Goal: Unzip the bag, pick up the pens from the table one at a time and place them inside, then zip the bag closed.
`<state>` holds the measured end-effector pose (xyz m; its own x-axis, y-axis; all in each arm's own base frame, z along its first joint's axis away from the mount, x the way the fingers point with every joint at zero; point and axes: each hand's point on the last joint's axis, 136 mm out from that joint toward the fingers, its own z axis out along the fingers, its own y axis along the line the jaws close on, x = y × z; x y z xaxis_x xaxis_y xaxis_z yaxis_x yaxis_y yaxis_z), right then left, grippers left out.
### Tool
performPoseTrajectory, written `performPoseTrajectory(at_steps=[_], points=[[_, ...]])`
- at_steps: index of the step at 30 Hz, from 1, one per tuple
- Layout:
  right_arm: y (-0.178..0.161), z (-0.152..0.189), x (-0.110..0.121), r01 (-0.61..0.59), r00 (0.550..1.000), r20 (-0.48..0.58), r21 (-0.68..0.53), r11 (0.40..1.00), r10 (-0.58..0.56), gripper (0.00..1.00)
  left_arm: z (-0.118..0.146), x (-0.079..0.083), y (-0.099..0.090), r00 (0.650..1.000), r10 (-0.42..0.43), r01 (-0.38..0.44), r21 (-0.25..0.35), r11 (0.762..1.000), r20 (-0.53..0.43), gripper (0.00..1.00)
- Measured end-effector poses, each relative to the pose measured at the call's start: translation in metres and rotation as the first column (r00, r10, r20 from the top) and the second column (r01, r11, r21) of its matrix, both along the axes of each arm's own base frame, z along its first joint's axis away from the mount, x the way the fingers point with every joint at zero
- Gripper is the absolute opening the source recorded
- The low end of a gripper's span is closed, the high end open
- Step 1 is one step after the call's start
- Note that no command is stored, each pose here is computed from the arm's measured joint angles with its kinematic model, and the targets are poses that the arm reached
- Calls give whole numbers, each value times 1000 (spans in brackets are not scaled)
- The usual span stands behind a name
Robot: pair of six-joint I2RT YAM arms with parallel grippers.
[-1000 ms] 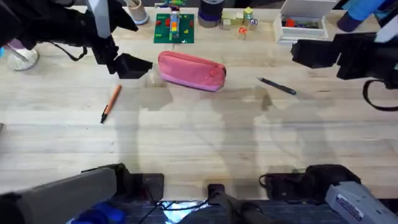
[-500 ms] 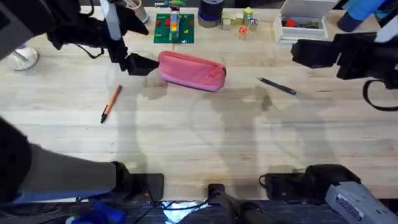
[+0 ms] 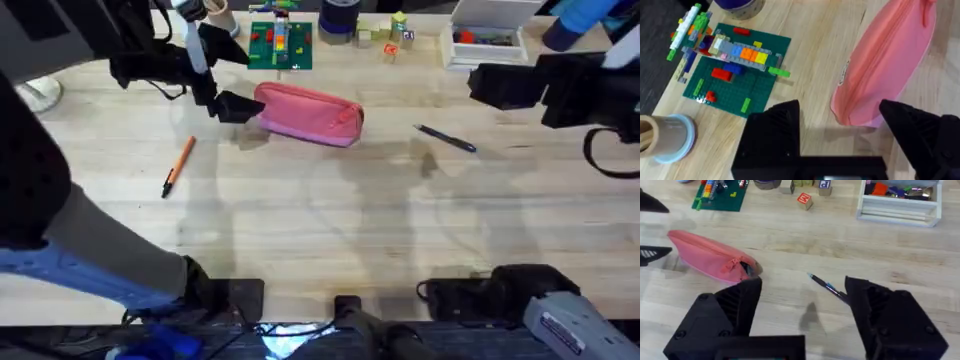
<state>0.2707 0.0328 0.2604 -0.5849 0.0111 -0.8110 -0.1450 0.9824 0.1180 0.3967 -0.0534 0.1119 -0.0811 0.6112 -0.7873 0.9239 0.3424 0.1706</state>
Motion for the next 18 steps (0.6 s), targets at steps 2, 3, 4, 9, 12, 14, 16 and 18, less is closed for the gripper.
performPoseTrajectory(at_steps=[2,3,4,9,12,14,16,18], points=[[0,0,0,0,1000,0,0,1000,0,996,-4,2,-2,1000,-6,6,-17,1000,-2,993],[0,0,0,0,1000,0,0,1000,0,995,-5,2,-2,1000,-9,9,-26,1000,-4,993],[0,0,0,0,1000,0,0,1000,0,995,-7,2,-4,1000,-13,13,-33,999,-6,993],[0,0,0,0,1000,0,0,1000,0,995,-13,1,-11,999,-33,32,-56,998,-24,993],[0,0,0,0,1000,0,0,1000,0,996,-13,3,-14,999,-41,40,-59,997,-15,957],[0,0,0,0,1000,0,0,1000,0,996,-12,3,-15,999,-43,43,-61,997,-11,853],[0,0,0,0,1000,0,0,1000,0,996,-12,3,-15,999,-45,45,-63,997,-11,689],[0,0,0,0,1000,0,0,1000,0,996,-12,2,-16,999,-46,45,-66,997,-16,462]])
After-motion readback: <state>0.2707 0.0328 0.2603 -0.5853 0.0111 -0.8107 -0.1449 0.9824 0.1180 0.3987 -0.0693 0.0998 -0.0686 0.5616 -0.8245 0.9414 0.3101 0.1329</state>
